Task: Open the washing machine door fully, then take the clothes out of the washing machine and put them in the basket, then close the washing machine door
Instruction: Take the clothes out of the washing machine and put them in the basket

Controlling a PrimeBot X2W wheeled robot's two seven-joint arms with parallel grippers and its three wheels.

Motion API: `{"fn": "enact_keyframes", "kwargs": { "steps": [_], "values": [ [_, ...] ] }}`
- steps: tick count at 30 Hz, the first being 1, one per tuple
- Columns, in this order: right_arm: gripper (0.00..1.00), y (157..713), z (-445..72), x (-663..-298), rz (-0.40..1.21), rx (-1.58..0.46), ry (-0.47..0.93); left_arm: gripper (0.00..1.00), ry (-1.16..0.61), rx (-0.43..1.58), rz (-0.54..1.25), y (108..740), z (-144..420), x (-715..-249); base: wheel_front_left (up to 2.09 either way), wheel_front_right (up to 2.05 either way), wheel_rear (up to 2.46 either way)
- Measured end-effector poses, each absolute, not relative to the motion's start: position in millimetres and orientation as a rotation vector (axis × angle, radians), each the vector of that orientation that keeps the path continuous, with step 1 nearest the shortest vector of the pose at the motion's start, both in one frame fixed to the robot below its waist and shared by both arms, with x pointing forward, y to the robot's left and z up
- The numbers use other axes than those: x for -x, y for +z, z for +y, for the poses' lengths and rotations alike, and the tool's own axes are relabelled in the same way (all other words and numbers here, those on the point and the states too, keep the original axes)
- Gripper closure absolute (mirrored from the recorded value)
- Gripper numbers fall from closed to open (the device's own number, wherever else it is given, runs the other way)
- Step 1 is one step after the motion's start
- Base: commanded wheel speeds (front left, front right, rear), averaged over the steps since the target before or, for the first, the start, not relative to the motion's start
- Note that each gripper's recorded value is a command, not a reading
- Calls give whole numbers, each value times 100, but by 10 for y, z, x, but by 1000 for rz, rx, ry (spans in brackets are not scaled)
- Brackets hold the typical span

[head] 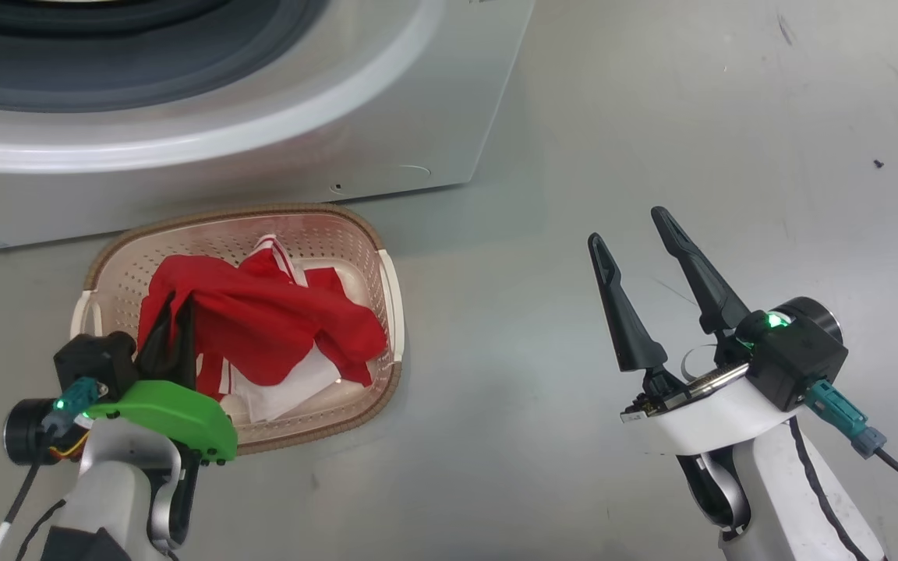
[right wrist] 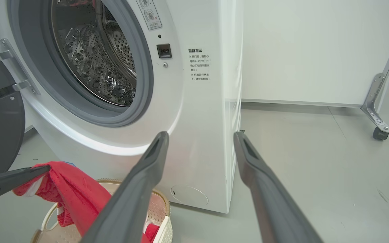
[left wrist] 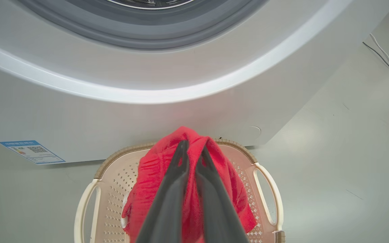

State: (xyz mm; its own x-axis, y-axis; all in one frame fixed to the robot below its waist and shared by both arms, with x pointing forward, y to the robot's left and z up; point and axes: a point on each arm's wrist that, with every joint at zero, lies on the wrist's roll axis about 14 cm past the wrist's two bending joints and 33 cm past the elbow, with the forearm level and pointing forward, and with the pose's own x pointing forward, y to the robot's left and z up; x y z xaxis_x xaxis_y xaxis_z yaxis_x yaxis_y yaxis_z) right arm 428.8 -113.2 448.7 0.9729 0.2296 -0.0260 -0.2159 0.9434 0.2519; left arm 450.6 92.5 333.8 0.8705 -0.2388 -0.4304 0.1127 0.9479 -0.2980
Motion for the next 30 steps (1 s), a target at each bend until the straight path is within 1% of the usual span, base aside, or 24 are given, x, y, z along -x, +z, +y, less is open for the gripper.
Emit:
{"fn": "enact_keyframes", "kwargs": {
  "steps": [8, 17, 24, 30],
  "values": [
    [0, 4231, -1185, -4437, 104, -261, 209, 100, -208, 289, 692, 2691, 820, -4592, 0, 0, 0],
    [0, 3984, -1180, -4612, 141, -279, 212, 100, -217, 278, 870, 2078, 810, -4669, 0, 0, 0],
    [0, 3784, -1257, -4654, 181, -270, 191, 100, -192, 316, 956, 1740, 750, -4727, 0, 0, 0],
    [0, 3699, -1300, -4664, 200, -262, 181, 100, -184, 334, 1030, 1536, 711, -4620, 0, 0, 0]
  ]
}}
